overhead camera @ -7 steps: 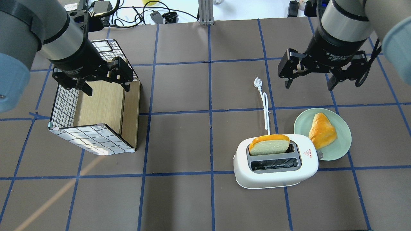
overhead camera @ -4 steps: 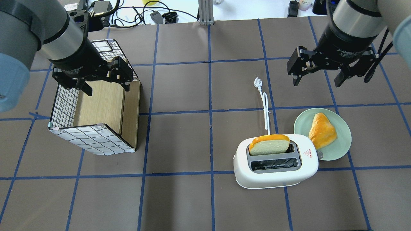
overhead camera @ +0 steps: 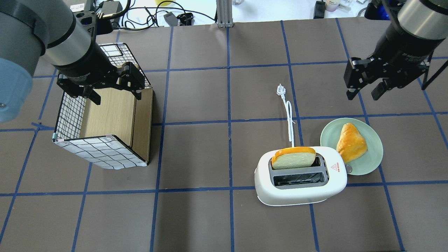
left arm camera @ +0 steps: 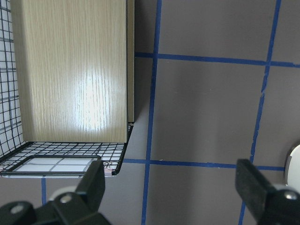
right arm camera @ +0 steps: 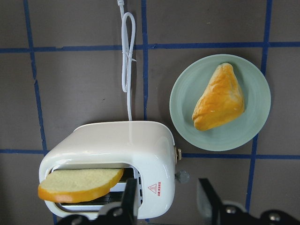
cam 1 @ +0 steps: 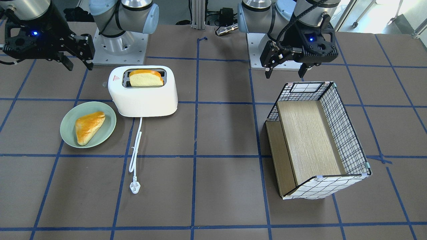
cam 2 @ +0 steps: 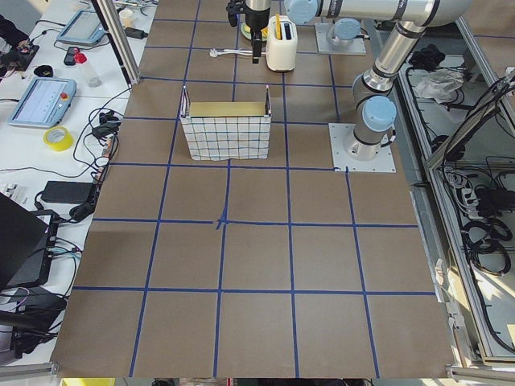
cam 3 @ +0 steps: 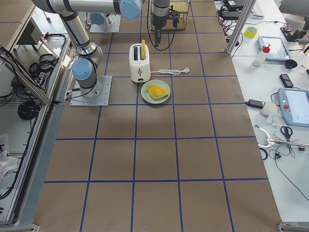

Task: Press toaster with right arm
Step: 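Move the right gripper outward and down beside the toaster's lever side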

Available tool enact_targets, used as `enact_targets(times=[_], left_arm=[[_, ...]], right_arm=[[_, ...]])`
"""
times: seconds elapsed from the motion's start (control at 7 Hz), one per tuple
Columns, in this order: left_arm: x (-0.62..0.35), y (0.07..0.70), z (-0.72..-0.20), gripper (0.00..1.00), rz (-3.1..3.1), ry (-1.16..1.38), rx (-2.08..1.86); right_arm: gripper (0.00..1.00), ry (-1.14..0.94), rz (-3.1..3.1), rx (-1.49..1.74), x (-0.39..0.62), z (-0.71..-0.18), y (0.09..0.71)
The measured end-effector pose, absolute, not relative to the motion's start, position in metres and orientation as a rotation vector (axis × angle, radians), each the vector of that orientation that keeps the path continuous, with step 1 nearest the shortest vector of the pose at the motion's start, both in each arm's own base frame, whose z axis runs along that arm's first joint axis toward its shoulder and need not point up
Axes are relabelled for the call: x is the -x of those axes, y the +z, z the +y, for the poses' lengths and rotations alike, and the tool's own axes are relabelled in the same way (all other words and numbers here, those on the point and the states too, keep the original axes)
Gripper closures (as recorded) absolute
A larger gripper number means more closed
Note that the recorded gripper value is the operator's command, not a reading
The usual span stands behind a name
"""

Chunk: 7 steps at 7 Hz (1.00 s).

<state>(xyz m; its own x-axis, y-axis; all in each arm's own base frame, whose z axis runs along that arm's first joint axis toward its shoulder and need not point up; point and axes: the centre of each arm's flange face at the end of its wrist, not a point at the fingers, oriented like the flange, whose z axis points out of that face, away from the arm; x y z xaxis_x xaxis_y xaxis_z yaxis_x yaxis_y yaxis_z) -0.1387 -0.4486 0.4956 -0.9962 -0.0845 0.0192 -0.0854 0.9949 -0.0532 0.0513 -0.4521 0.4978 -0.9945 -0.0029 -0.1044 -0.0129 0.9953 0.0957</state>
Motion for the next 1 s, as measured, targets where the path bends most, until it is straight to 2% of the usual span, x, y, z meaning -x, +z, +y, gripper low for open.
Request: enact_targets(times=[0.43, 1.0], left_arm=[[0.139, 0.496, -0.449, 0.00, -3.121, 0.085, -0.133], [0.139, 0.495, -0.449, 0.00, -3.121, 0.084, -0.133]], right_arm=[[1.00, 0.194, 2.814, 0.001, 0.020, -0.446, 0.468], [1.00, 0.214, 2.577, 0.027, 0.065, -0.418, 0.388]])
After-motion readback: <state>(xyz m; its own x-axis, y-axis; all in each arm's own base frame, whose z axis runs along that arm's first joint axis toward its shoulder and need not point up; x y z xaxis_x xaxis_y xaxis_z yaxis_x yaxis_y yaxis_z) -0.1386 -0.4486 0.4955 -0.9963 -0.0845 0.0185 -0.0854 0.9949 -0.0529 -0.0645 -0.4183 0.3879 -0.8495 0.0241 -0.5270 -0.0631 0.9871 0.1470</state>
